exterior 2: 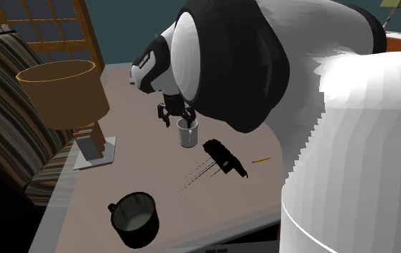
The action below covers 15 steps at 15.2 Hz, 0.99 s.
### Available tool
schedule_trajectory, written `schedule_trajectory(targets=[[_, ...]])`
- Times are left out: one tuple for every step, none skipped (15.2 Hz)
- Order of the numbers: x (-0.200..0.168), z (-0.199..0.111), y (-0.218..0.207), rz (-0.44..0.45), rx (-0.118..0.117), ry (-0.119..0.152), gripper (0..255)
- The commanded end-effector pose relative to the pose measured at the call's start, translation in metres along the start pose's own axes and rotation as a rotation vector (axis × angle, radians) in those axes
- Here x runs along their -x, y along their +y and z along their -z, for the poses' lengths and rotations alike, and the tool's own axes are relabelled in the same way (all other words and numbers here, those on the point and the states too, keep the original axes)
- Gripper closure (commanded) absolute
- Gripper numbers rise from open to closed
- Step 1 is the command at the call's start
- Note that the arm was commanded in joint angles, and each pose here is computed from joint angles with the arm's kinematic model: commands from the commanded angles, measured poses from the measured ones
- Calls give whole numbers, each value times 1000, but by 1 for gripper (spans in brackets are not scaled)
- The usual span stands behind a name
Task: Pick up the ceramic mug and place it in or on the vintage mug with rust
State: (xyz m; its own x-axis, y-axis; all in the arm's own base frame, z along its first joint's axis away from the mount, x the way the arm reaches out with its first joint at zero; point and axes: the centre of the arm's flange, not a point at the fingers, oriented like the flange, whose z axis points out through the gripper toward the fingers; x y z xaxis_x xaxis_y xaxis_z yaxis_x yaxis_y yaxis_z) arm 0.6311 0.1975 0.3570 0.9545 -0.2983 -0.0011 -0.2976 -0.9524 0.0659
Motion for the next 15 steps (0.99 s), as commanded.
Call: schedule_trajectory(targets=[[-1,-9,0,0,0,0,0],[-1,-9,0,0,0,0,0],[-1,-9,0,0,0,0,0],[-1,-9,0,0,0,0,0],[-1,-9,0,0,0,0,0],[-1,-9,0,0,0,0,0],[-1,-9,0,0,0,0,0],[-1,-9,0,0,0,0,0],[-1,-9,0,0,0,0,0],[-1,-9,0,0,0,0,255],[-1,-9,0,0,0,0,255],[-1,-9,0,0,0,0,255],[-1,-9,0,0,0,0,255],[-1,-9,0,0,0,0,255],[-1,-9,0,0,0,0,255]])
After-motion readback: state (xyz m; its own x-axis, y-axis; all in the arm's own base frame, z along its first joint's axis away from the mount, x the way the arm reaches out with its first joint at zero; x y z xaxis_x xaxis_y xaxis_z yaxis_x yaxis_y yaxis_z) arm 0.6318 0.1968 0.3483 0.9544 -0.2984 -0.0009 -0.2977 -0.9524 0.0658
